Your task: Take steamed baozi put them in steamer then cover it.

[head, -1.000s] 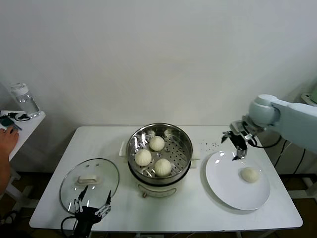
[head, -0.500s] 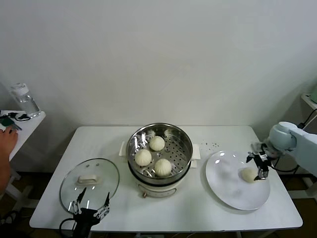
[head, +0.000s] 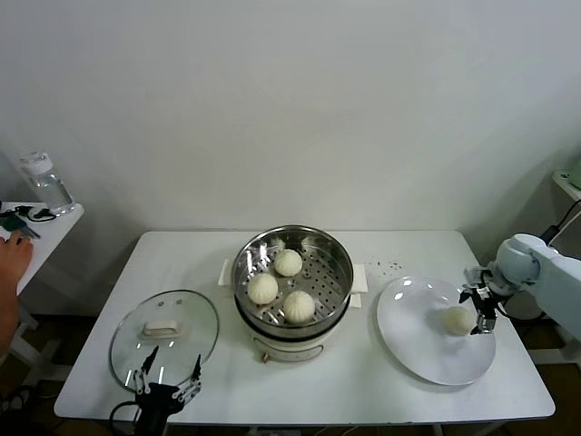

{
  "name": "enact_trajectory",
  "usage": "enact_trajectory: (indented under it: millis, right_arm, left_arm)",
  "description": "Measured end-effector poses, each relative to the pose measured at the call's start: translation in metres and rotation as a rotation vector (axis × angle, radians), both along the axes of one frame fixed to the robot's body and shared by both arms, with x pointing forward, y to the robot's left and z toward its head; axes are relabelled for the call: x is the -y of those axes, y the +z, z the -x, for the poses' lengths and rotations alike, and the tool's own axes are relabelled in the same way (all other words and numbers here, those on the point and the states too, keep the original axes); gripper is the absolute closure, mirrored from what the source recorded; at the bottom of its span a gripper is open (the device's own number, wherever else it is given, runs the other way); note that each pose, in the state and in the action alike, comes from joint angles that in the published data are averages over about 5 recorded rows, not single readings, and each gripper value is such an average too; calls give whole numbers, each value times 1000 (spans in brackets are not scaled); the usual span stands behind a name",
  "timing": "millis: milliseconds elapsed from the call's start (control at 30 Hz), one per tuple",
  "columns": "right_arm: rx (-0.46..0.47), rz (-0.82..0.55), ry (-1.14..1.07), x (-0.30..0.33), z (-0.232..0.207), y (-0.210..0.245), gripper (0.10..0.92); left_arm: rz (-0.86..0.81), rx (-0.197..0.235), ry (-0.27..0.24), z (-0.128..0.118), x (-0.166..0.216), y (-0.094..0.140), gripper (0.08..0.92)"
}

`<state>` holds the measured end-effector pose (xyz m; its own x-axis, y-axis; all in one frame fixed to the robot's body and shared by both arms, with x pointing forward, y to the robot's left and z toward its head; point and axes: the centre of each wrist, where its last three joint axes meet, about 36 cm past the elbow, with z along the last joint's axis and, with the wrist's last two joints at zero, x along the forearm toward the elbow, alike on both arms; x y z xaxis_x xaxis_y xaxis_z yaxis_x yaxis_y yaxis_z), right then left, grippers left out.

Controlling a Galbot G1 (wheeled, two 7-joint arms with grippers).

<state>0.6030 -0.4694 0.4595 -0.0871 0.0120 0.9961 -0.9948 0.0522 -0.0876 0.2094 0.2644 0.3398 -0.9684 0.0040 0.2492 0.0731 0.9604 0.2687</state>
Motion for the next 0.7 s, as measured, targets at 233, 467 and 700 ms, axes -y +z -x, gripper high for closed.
enact_trajectory:
  millis: [233,467,700]
  right_arm:
    - [-7,-8,1,-7,-6,-9,200]
    - [-15,-10,3,-8,-7,-11,243]
    - [-13,-22,2,-6,-7,-8,275]
  left_arm:
    - [0,-2,0,0,1,-1,177]
    - [1,-4,-1,1,1,-2,177]
    - [3,-4,-3,1,2,-2,177]
